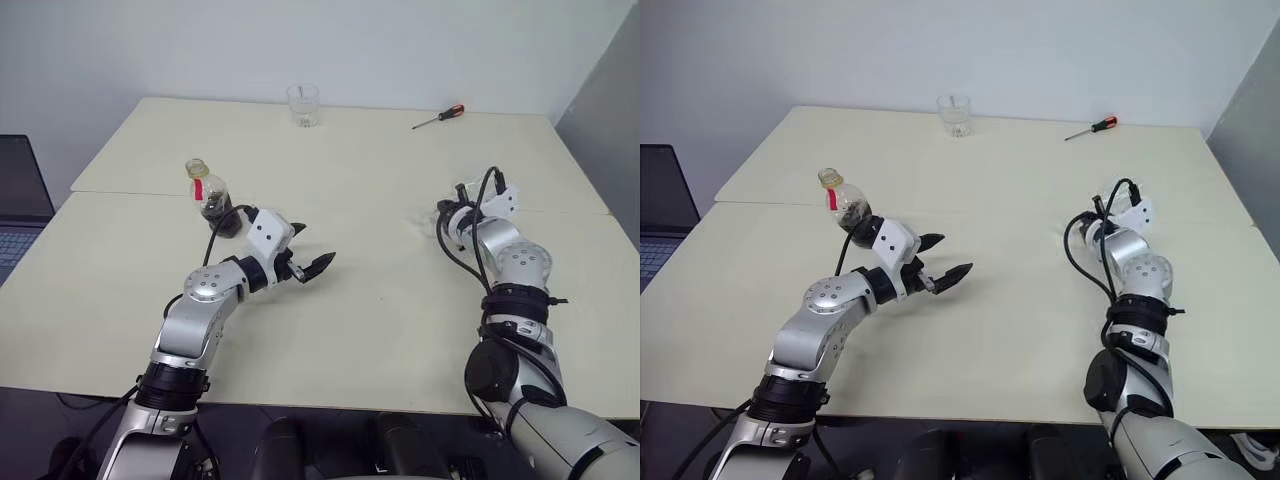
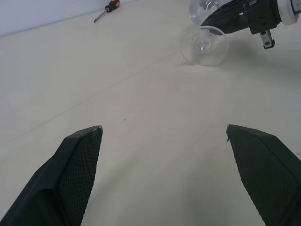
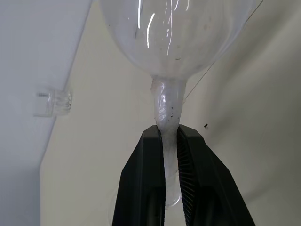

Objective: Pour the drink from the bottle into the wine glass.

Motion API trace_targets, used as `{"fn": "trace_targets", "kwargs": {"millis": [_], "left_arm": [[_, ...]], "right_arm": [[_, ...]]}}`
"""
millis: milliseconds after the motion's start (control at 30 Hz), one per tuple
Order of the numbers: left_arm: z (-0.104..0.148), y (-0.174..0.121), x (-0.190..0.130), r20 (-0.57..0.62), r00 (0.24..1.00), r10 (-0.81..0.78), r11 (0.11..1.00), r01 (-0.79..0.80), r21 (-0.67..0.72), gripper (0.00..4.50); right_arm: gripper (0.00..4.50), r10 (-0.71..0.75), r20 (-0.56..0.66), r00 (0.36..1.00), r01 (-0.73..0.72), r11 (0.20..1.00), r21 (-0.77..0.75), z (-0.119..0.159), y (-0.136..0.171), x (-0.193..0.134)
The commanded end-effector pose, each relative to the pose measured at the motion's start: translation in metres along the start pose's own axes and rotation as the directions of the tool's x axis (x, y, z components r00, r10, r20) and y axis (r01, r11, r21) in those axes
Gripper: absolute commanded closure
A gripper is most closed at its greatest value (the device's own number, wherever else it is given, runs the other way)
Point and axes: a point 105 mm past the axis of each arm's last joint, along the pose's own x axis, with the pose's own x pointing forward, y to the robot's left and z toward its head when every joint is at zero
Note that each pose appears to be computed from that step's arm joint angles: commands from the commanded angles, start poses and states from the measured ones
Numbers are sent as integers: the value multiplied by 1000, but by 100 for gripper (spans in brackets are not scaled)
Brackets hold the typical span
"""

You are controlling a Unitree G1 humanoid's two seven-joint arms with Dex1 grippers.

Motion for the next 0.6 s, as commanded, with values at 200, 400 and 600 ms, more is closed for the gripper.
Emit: {"fn": "trace_targets", "kwargs": {"millis": [200, 400, 600], "left_arm": [[10, 11, -10, 36, 996, 76, 996, -77, 39, 0], [-7, 4, -15, -29, 999, 32, 999, -31, 17, 0], [-6, 4, -22, -35, 999, 24, 1000, -24, 0, 0]], "right_arm": [[437, 406, 71, 911, -299, 770, -564, 3, 93, -28], [437, 569, -84, 818, -366, 402, -839, -82, 104, -21], [437, 588, -150, 795, -371, 276, -887, -127, 102, -6]]}}
